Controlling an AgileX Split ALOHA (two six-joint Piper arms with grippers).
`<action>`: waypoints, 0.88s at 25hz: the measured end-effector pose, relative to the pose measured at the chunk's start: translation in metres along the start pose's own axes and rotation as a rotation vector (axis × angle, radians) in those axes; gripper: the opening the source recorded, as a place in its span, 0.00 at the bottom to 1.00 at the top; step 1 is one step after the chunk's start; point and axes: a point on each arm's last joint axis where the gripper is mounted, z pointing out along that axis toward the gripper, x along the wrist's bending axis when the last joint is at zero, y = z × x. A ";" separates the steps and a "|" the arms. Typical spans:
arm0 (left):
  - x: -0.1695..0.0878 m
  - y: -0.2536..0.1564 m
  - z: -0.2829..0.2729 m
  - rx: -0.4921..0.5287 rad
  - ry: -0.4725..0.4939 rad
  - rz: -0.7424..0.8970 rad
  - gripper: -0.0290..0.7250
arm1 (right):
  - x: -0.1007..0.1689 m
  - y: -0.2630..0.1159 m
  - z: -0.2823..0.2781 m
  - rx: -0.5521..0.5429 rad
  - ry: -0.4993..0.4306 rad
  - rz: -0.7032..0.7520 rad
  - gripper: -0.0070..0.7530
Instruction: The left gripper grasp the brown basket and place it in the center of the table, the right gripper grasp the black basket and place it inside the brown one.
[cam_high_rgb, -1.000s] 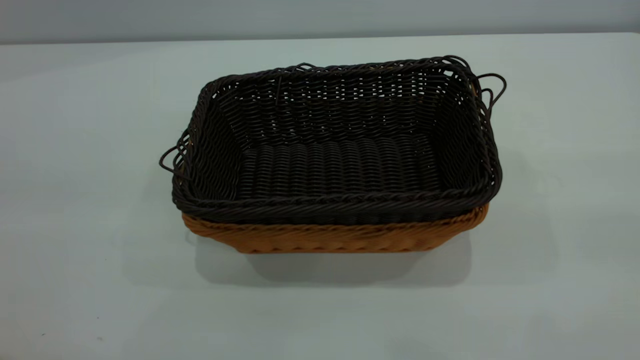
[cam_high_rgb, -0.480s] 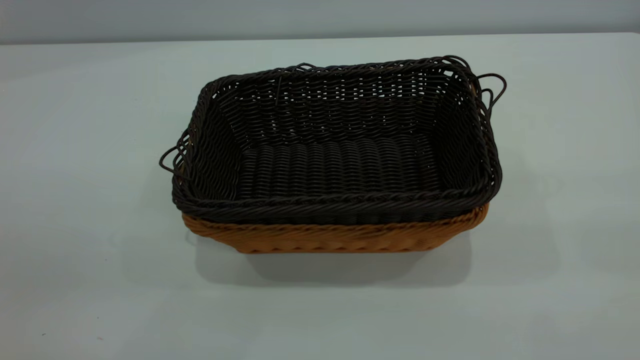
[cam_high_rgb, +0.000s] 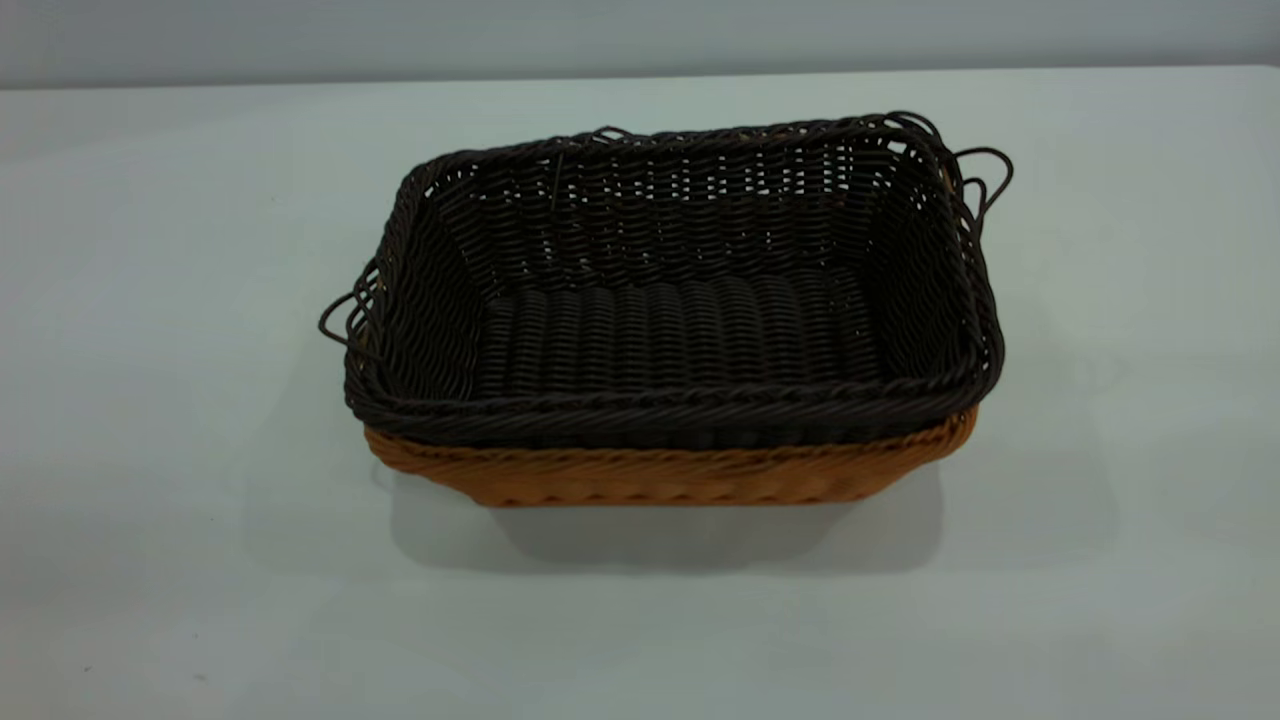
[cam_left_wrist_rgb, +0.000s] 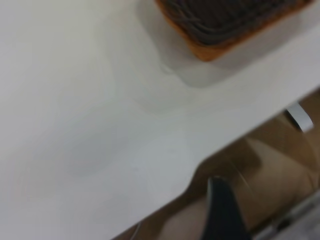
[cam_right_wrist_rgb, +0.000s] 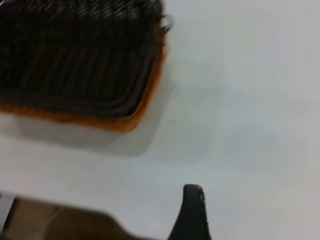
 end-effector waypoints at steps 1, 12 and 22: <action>0.000 -0.002 -0.001 -0.012 0.027 -0.028 0.63 | 0.000 -0.002 -0.003 -0.027 -0.025 0.016 0.72; -0.006 -0.016 -0.014 -0.135 0.317 -0.285 0.63 | 0.002 -0.010 -0.012 -0.113 -0.071 0.036 0.72; -0.008 -0.017 -0.015 -0.140 0.381 -0.339 0.63 | 0.002 -0.010 -0.012 -0.113 -0.071 0.036 0.72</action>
